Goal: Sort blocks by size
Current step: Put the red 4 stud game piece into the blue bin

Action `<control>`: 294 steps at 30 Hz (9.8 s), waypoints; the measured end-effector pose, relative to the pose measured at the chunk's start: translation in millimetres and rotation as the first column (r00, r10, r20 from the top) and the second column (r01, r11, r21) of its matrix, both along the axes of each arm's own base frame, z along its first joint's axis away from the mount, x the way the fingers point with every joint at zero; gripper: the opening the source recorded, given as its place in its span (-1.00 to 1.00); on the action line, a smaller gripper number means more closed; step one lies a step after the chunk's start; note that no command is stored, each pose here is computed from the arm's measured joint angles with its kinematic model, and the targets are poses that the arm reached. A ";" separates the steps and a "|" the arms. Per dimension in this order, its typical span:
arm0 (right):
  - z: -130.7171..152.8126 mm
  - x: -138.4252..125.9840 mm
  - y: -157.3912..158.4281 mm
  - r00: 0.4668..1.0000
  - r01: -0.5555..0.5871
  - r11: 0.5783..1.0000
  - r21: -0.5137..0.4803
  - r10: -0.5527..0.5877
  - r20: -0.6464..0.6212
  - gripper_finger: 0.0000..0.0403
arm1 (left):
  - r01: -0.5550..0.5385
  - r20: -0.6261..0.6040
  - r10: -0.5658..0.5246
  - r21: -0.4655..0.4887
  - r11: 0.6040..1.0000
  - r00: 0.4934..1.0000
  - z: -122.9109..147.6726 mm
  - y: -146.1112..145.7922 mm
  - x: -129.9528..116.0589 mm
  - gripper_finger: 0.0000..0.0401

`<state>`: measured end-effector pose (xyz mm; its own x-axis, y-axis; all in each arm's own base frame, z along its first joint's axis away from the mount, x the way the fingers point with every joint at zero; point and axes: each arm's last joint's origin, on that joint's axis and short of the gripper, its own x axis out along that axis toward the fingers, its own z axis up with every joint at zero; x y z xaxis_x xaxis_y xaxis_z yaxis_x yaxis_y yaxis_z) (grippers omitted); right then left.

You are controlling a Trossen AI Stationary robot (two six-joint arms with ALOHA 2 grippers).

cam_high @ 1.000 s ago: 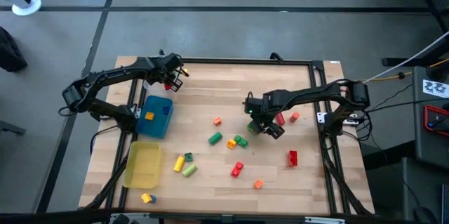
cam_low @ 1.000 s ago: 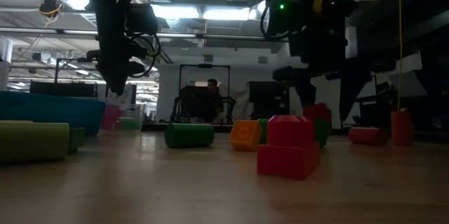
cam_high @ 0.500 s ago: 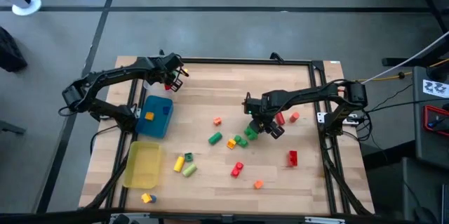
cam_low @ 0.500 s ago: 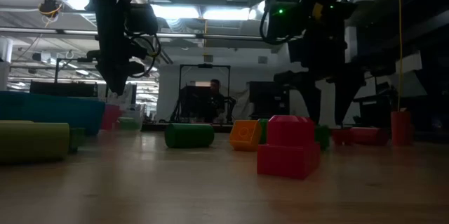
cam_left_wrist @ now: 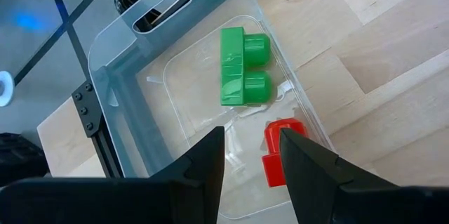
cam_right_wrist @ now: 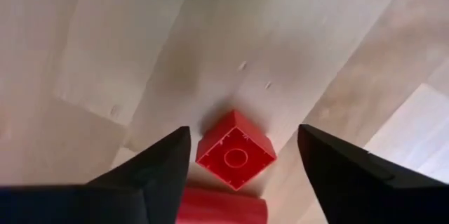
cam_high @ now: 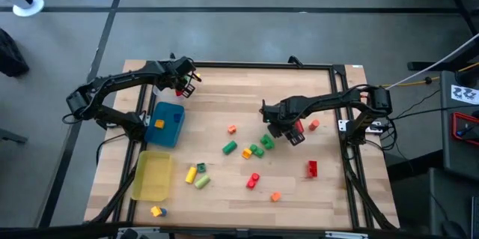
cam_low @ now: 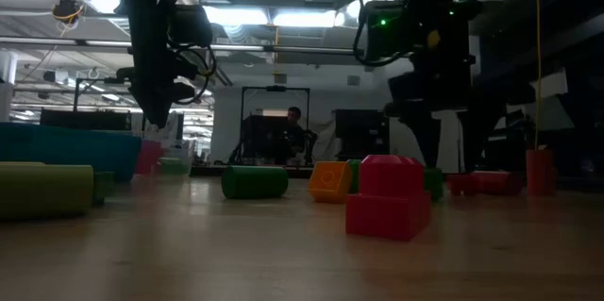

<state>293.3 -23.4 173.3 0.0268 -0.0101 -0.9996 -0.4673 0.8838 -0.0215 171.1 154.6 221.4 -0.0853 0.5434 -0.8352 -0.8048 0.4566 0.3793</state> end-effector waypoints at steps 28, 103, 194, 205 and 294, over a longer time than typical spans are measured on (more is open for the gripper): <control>-29.6 1.3 -2.8 0.986 0.080 0.993 -0.087 -0.091 -0.142 0.31 | 0.000 0.000 0.000 0.000 1.000 1.000 0.0 0.0 0.0 -0.39; 59.9 100.9 -60.6 0.701 0.238 0.911 -0.336 0.079 0.709 -0.20 | 0.349 0.828 -0.189 -0.009 0.937 0.528 25.6 -45.5 101.5 -0.39; 64.8 105.1 -59.8 0.637 0.249 0.927 -0.279 0.061 0.768 -0.20 | 0.335 0.738 -0.307 0.116 0.935 0.601 11.7 -48.3 114.2 -0.10; 64.1 104.5 -59.5 0.647 0.238 0.929 -0.283 0.066 0.760 -0.20 | 0.332 0.730 -0.311 0.121 0.935 0.609 19.4 -46.1 105.0 -0.10; 121.8 117.9 -57.5 0.528 0.106 0.958 -0.266 0.173 0.831 0.15 | 0.539 0.784 -0.371 0.055 0.841 0.498 71.8 -51.2 28.0 -0.59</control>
<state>411.2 -80.8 295.0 0.8552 -0.2334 -0.4628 -0.1353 0.7613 -0.6341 199.0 103.4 293.2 0.8180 0.1584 -0.5529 -0.4122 0.8320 -0.3714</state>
